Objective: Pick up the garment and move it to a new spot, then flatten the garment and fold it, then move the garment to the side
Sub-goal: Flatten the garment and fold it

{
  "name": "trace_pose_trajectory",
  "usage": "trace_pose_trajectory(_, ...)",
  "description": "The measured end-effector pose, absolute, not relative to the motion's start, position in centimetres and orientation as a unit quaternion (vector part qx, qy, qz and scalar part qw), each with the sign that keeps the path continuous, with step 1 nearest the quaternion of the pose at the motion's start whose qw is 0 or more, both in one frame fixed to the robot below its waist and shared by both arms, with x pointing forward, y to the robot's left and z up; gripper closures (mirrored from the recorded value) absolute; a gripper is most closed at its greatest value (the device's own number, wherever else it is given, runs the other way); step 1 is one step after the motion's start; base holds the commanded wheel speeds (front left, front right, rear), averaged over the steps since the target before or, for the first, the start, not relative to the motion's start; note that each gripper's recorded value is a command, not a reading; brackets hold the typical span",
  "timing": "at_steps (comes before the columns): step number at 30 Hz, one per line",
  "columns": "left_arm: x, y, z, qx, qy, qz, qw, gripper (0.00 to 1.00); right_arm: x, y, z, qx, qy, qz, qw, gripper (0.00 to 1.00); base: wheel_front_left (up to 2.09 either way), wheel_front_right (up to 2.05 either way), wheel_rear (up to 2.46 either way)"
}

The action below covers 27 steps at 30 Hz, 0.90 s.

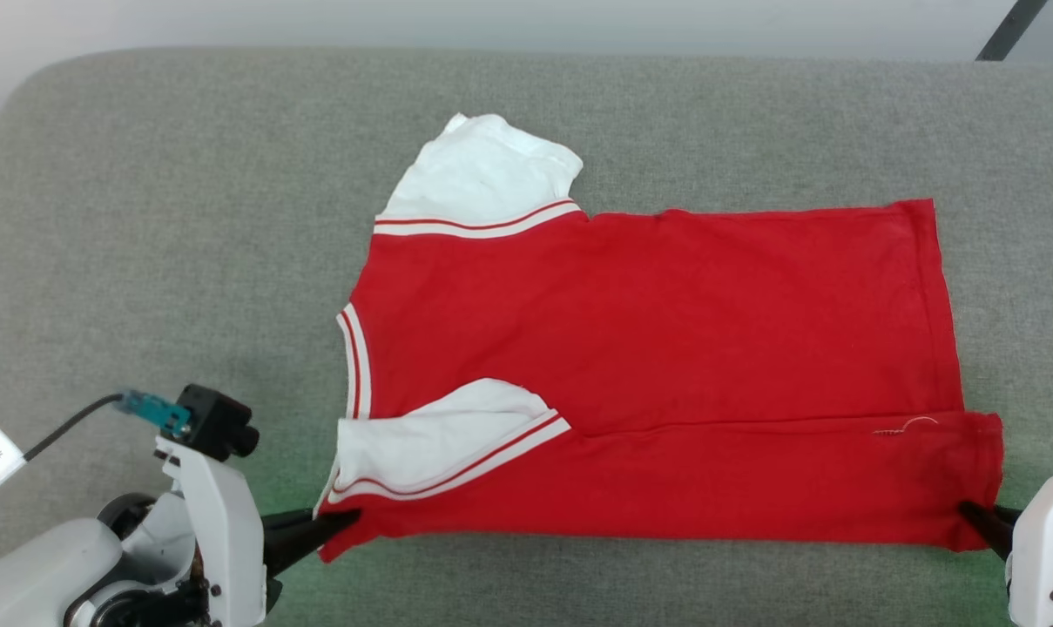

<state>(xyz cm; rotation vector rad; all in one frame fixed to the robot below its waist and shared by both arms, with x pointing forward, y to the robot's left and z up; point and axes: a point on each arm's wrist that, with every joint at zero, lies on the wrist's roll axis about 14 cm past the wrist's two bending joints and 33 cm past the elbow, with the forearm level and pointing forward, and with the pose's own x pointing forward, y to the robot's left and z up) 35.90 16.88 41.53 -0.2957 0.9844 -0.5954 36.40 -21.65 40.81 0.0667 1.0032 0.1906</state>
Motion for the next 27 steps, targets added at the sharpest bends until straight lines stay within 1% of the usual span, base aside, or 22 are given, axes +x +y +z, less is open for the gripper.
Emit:
trace_pose_trajectory(1,36.0,16.9,41.7,-0.141,0.459,-0.279,0.832,0.59,36.5,-21.6,41.0,0.032,0.473,0.091,0.876,0.00,0.00,0.00,0.00)
trace_pose_trajectory(2,36.1,17.0,41.8,-0.144,0.453,-0.276,0.835,0.40,36.6,-21.5,41.3,0.032,0.467,0.092,0.879,0.00,0.00,0.00,0.00)
trace_pose_trajectory(3,36.2,17.0,41.9,-0.148,0.447,-0.273,0.839,0.40,36.6,-21.4,41.4,0.031,0.463,0.095,0.881,0.00,0.00,0.00,0.00)
trace_pose_trajectory(4,36.2,17.0,42.0,-0.152,0.442,-0.271,0.842,0.05,36.6,-21.2,41.6,0.033,0.458,0.097,0.883,0.00,0.00,0.00,0.00)
trace_pose_trajectory(5,36.3,17.0,42.2,-0.156,0.433,-0.270,0.846,0.00,36.8,-21.1,42.0,0.034,0.447,0.098,0.888,0.00,0.00,0.00,0.00)
trace_pose_trajectory(8,37.0,17.4,43.1,-0.172,0.396,-0.254,0.866,0.00,37.5,-20.9,43.4,0.029,0.411,0.101,0.905,0.00,0.00,0.00,0.00)
trace_pose_trajectory(12,38.0,18.4,44.3,-0.195,0.323,-0.215,0.901,0.00,38.8,-20.2,45.6,0.025,0.339,0.109,0.934,0.00,0.00,0.00,0.00)
trace_pose_trajectory(17,38.7,19.7,45.4,-0.197,0.227,-0.167,0.939,0.00,40.7,-19.4,47.8,0.008,0.243,0.119,0.963,0.00,0.00,0.00,0.00)
trace_pose_trajectory(19,38.9,20.3,45.5,-0.186,0.204,-0.147,0.950,0.00,41.1,-18.9,48.0,0.007,0.212,0.123,0.969,0.00,0.00,0.00,0.00)
trace_pose_trajectory(22,39.4,21.1,45.7,-0.159,0.176,-0.122,0.964,0.00,42.3,-18.4,49.3,0.014,0.145,0.118,0.982,0.00,0.00,0.00,0.00)
trace_pose_trajectory(25,40.8,21.1,47.4,-0.161,0.125,-0.113,0.972,0.00,42.8,-18.0,50.1,0.005,0.096,0.114,0.989,0.00,0.00,0.00,0.00)
trace_pose_trajectory(27,41.1,21.2,47.4,-0.137,0.117,-0.120,0.976,0.00,43.0,-17.7,50.6,0.008,0.068,0.111,0.991,0.00,0.00,0.00,0.00)
